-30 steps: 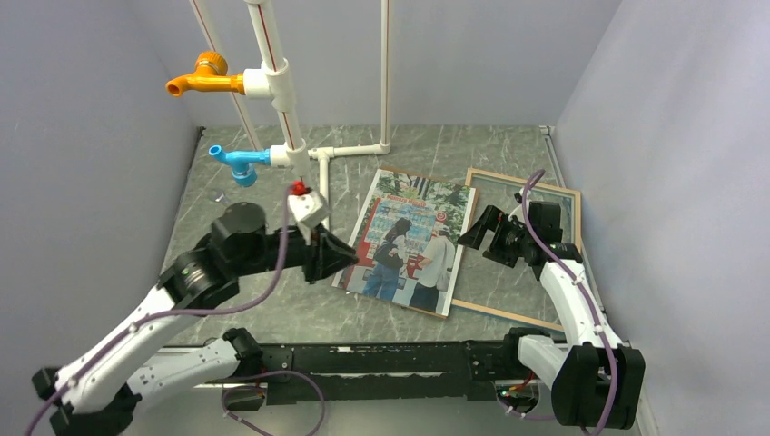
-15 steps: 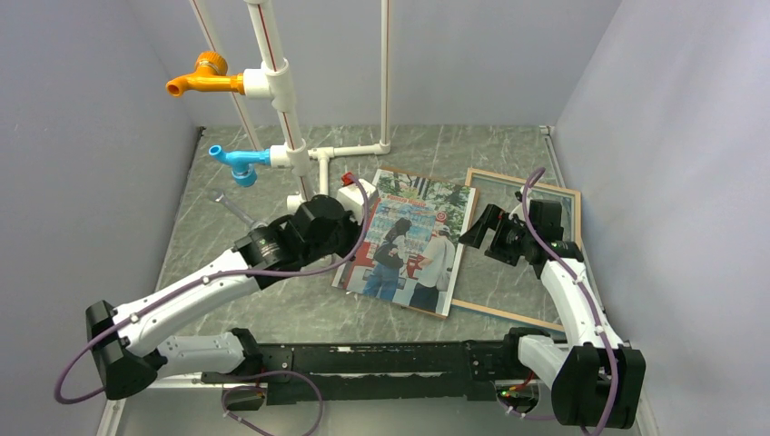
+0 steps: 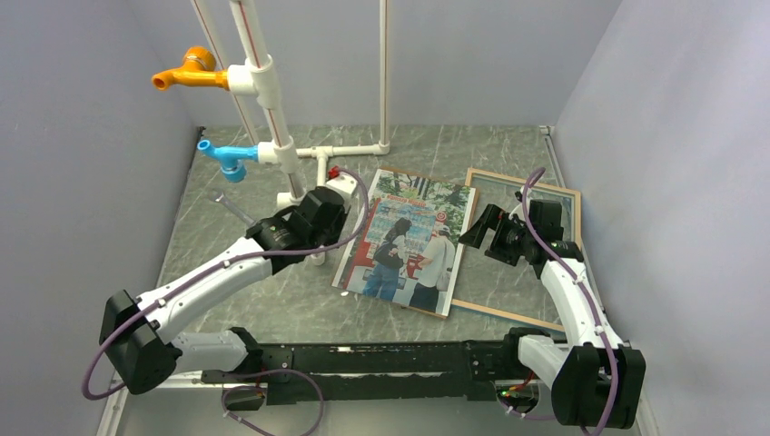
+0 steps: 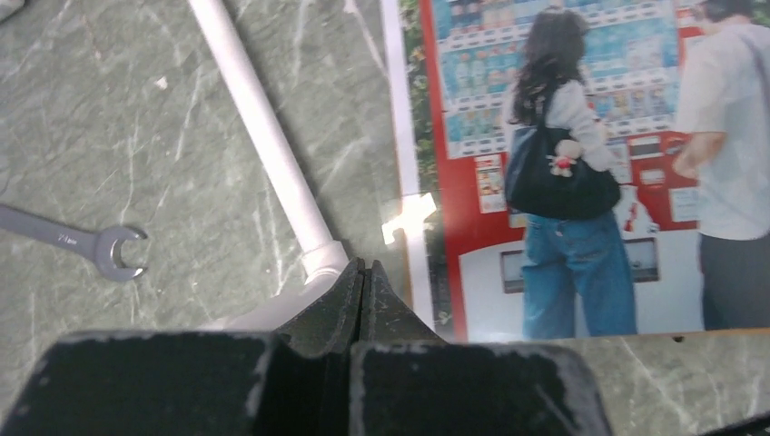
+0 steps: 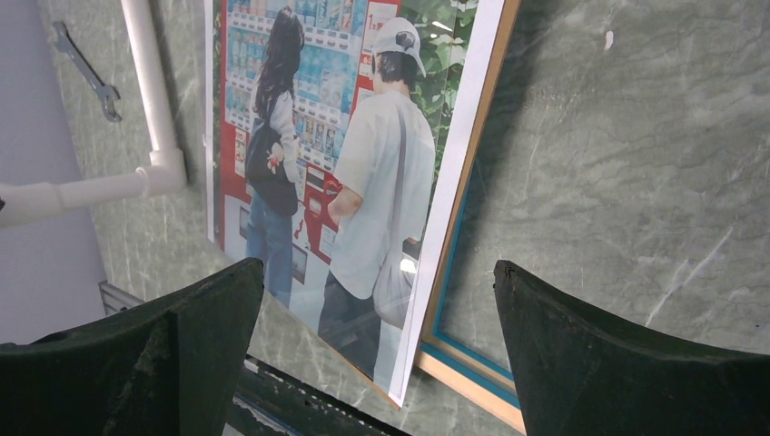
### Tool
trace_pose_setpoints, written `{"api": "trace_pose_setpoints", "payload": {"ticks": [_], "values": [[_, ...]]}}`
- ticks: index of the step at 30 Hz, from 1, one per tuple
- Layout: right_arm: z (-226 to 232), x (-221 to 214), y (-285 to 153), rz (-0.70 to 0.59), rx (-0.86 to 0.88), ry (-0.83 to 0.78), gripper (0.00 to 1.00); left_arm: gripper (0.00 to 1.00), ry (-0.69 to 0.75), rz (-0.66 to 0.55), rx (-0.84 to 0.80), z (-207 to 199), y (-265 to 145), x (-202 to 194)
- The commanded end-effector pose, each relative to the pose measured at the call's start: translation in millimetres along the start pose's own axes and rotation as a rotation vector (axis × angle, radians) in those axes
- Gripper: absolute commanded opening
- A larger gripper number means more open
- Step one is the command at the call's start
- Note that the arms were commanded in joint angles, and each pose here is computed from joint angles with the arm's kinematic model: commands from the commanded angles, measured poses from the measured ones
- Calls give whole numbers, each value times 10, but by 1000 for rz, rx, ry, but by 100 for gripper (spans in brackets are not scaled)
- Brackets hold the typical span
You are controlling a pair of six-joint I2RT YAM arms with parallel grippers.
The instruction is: Put the photo into the frame
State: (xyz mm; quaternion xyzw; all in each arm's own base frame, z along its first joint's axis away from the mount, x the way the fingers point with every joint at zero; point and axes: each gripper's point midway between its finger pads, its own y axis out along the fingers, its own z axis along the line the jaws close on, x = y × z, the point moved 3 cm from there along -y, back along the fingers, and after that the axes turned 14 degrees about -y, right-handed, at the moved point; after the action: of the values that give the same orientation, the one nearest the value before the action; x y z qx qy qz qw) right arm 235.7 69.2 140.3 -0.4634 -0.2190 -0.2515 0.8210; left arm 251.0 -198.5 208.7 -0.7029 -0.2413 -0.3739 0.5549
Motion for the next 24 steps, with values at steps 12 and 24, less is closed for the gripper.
{"api": "trace_pose_setpoints", "payload": {"ticks": [12, 24], "values": [[51, 17, -11, -11, 32, 6, 100, 0, -140, -6, 253, 1097, 12, -9], [-119, -7, 12, 10, -78, 15, 100, 0, -301, 109, 504, 1726, -50, -154]]}}
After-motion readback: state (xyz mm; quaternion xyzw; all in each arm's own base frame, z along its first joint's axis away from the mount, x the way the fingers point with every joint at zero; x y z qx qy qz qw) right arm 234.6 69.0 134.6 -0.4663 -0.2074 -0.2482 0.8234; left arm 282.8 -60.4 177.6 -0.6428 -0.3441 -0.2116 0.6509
